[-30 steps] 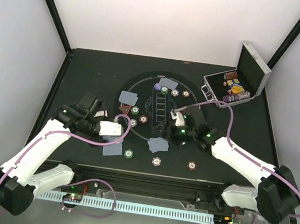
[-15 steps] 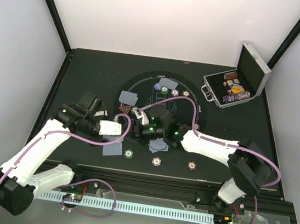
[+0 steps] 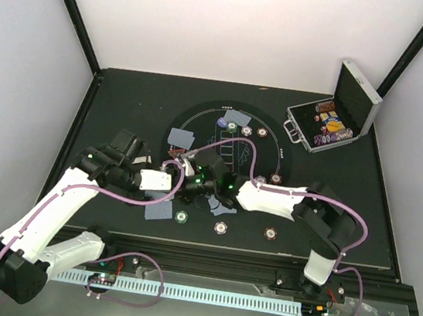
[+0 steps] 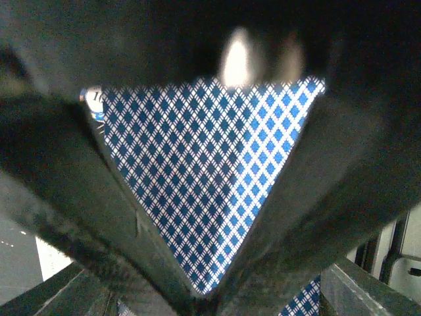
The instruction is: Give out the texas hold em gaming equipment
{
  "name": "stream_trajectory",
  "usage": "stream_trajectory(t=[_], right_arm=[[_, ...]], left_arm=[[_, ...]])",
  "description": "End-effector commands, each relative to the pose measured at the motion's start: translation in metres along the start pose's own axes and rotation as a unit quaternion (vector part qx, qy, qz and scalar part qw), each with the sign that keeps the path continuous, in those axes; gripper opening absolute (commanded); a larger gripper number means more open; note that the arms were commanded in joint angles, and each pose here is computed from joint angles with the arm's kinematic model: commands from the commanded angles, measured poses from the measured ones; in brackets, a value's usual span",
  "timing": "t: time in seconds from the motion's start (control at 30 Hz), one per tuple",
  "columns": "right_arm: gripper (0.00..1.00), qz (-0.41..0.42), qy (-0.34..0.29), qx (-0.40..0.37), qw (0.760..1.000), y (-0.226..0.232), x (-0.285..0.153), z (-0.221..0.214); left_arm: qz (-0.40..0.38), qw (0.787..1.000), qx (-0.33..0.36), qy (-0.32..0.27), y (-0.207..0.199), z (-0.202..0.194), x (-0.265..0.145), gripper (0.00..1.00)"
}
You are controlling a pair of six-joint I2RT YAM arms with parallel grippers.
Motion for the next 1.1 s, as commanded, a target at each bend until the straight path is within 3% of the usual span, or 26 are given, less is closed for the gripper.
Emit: stream_trajectory(t=[0.0, 0.63, 1.07], right_arm=[[0.73, 0.027, 0.004, -0.004, 1.0, 0.009, 0.012, 0.005], [0.62, -0.024, -0.004, 0.056, 0.998, -0.066, 0.003, -0.009], [0.66, -0.002, -0.02, 0.008, 1.0, -0.024, -0.024, 0.007]], left_arm=[[0.003, 1.0, 0.007, -0.014, -0.001, 0.006, -0.01, 0.02], [0.006, 1.0, 0.009, -0.014, -0.002, 0.005, -0.012, 0.02], [0.007, 1.0, 0.009, -0.013, -0.002, 0.004, -0.009, 0.02]])
Point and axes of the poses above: each gripper's point midway between its finger pads, its own x axis out along the fingers, its own y axis along the line the jaws close on, z = x × y, the point moved 6 cm from there along -x, back along the fingers, and after that the axes turned 10 degrees about -x, right-handed, at the moved point
